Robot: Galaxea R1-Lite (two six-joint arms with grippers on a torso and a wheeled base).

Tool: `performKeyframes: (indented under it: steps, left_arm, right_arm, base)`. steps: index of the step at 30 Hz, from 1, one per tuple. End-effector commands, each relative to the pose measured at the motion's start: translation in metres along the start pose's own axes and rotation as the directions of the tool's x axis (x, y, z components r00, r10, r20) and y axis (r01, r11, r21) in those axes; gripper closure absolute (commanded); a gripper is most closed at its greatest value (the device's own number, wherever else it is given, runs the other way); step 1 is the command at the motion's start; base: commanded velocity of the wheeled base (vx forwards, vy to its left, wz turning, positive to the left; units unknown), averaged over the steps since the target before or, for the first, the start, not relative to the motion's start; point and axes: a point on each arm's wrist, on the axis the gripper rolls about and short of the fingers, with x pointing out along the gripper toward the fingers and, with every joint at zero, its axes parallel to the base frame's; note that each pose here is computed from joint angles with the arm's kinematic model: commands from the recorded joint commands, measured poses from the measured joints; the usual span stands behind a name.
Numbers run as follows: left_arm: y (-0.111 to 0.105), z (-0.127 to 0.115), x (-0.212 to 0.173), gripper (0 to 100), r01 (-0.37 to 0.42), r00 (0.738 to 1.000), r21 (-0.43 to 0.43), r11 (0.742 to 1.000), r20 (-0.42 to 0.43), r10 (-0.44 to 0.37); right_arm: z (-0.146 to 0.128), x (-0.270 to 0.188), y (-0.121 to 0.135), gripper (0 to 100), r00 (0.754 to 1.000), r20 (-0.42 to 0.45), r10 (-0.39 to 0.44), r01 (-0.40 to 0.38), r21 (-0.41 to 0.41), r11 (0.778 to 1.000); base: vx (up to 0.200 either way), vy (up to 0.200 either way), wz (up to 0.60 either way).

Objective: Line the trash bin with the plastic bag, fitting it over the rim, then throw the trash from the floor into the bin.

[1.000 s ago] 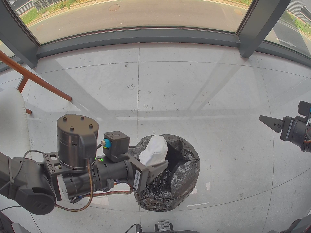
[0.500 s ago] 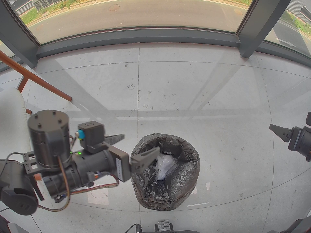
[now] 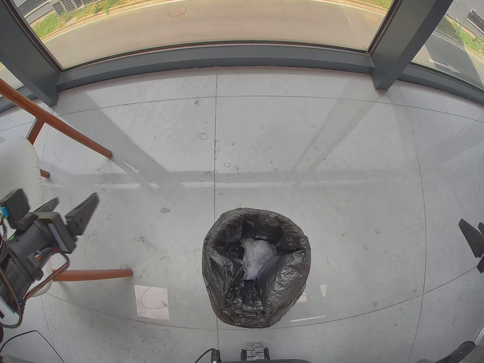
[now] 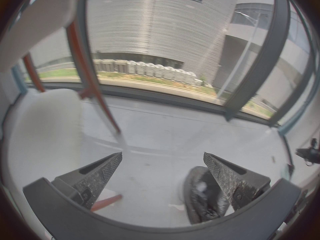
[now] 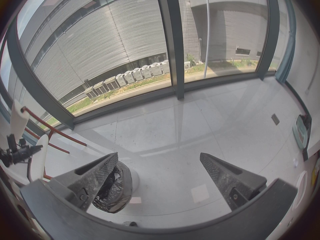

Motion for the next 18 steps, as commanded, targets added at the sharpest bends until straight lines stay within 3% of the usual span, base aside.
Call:
performKeyframes:
  steps: [1, 5, 7, 9, 11, 13, 15, 18]
  left_arm:
    - [0.039, -0.025, -0.065, 0, -0.240, 0.964, -0.063, 0.969, 0.100, 0.245]
    - [0.048, -0.051, -0.090, 0, -0.273, 0.958, -0.095, 0.957, 0.066, 0.280]
    - [0.055, -0.071, -0.117, 0, -0.318, 0.943, -0.160, 0.934, 0.049, 0.329]
    - [0.059, -0.087, -0.133, 0, -0.334, 0.938, -0.154, 0.930, 0.046, 0.344]
    - [0.062, -0.107, -0.149, 0, -0.338, 0.933, -0.142, 0.930, 0.079, 0.351]
    - [0.061, -0.107, -0.149, 0, -0.355, 0.927, -0.132, 0.926, 0.076, 0.366]
    - [0.061, -0.106, -0.147, 0, -0.329, 0.937, -0.122, 0.936, 0.079, 0.340]
    - [0.058, -0.107, -0.147, 0, -0.197, 0.978, -0.059, 0.979, 0.063, 0.200]
  right_arm:
    - [-0.038, -0.043, -0.007, 0, 0.987, 0.159, 0.014, 0.013, -0.167, 0.986]
    - [-0.060, -0.051, -0.011, 0, 0.981, 0.194, 0.024, 0.026, -0.248, 0.968]
    - [-0.089, -0.058, -0.017, 0, 0.976, 0.217, 0.032, 0.029, -0.274, 0.961]
    - [-0.102, -0.061, -0.021, 0, 0.991, 0.133, 0.013, 0.024, -0.273, 0.962]
    - [-0.103, -0.062, -0.023, 0, 0.989, 0.145, -0.006, 0.040, -0.232, 0.972]
    - [-0.104, -0.062, -0.024, 0, 0.988, 0.154, -0.031, 0.060, -0.186, 0.981]
    - [-0.104, -0.062, -0.024, 0, 0.988, 0.152, -0.030, 0.058, -0.184, 0.981]
    - [-0.106, -0.061, -0.024, 0, 0.990, 0.140, -0.025, 0.051, -0.190, 0.980]
  base:
    - [0.000, 0.000, 0.00]
    - [0.000, 0.000, 0.00]
    - [0.000, 0.000, 0.00]
    - [0.000, 0.000, 0.00]
    - [0.000, 0.000, 0.00]
    - [0.000, 0.000, 0.00]
    - [0.000, 0.000, 0.00]
    - [0.000, 0.000, 0.00]
